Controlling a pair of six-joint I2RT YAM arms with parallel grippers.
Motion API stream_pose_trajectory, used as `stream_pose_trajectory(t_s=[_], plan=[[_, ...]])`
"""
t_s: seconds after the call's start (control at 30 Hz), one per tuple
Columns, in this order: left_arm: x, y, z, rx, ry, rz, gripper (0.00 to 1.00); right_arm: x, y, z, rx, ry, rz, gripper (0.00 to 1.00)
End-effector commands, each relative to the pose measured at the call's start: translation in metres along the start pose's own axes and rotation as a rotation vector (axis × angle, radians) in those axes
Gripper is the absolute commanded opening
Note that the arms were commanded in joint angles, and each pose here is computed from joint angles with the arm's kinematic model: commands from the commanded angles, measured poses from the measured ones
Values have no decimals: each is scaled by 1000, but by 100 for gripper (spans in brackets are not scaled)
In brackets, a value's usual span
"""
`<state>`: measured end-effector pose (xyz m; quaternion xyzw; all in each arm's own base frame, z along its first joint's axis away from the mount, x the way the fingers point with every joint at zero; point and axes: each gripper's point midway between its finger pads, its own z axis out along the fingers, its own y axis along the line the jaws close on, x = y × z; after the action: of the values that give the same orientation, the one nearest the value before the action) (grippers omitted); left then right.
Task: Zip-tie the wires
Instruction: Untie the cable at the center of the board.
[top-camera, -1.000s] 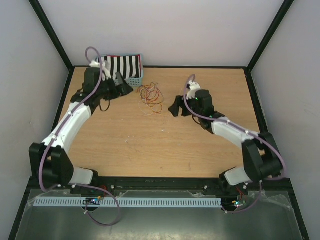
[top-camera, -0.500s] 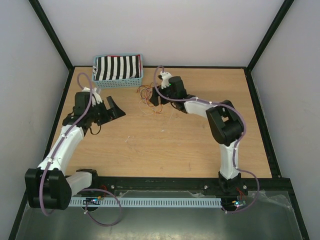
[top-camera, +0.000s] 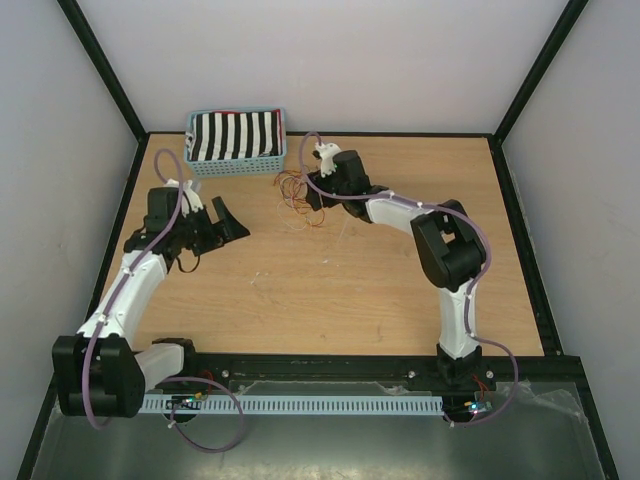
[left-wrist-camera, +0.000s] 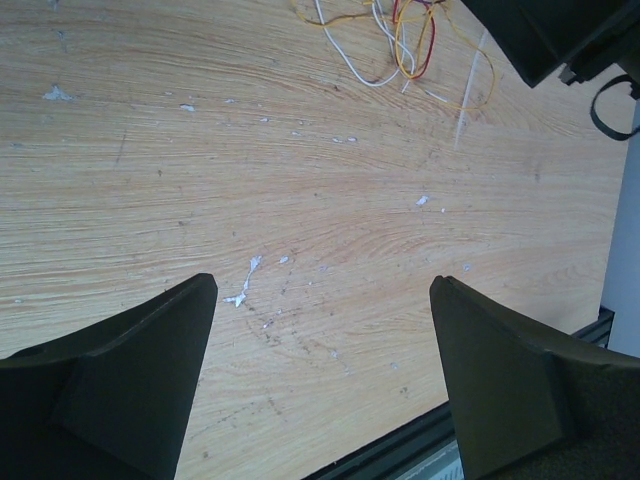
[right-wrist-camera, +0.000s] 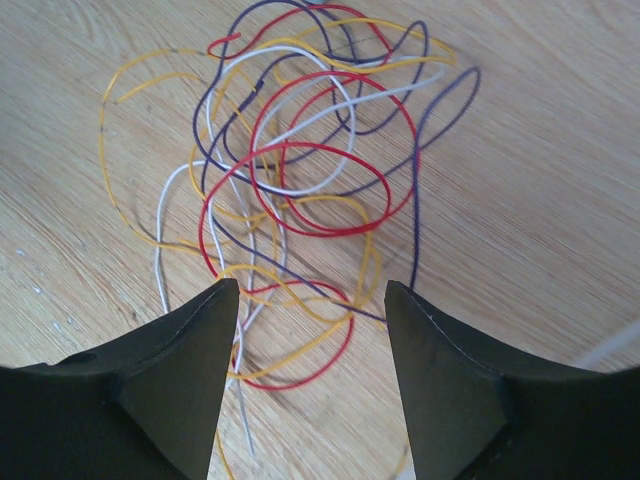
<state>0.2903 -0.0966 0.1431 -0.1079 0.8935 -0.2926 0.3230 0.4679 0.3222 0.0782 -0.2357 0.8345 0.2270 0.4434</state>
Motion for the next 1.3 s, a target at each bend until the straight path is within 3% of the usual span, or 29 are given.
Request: stream_pose_trajectory(t_s=[0.0, 0.5, 0.6, 0.73, 0.77, 0.83, 1.27], plan=[[2, 1, 3, 16, 12, 7, 89, -22, -8, -30, 69, -28, -47, 71], [1, 4, 10, 20, 22, -3, 89, -20, -27, 6, 129, 28, -111, 67], [0, 3, 10, 22, 19, -3, 89, -22, -30, 14, 134, 38, -132, 56], [-3, -1, 9, 36, 11, -2, 89, -30, -32, 15, 143, 40, -148, 23], [-5, -3, 8, 43, 5, 3, 89, -34, -32, 11, 145, 35, -150, 12], [-11, -9, 4, 57, -14, 13, 89, -50, -32, -1, 165, 9, -156, 0], [-81, -67, -28, 184, -187, 129, 89, -211, -2, -141, 212, -346, -228, 0]])
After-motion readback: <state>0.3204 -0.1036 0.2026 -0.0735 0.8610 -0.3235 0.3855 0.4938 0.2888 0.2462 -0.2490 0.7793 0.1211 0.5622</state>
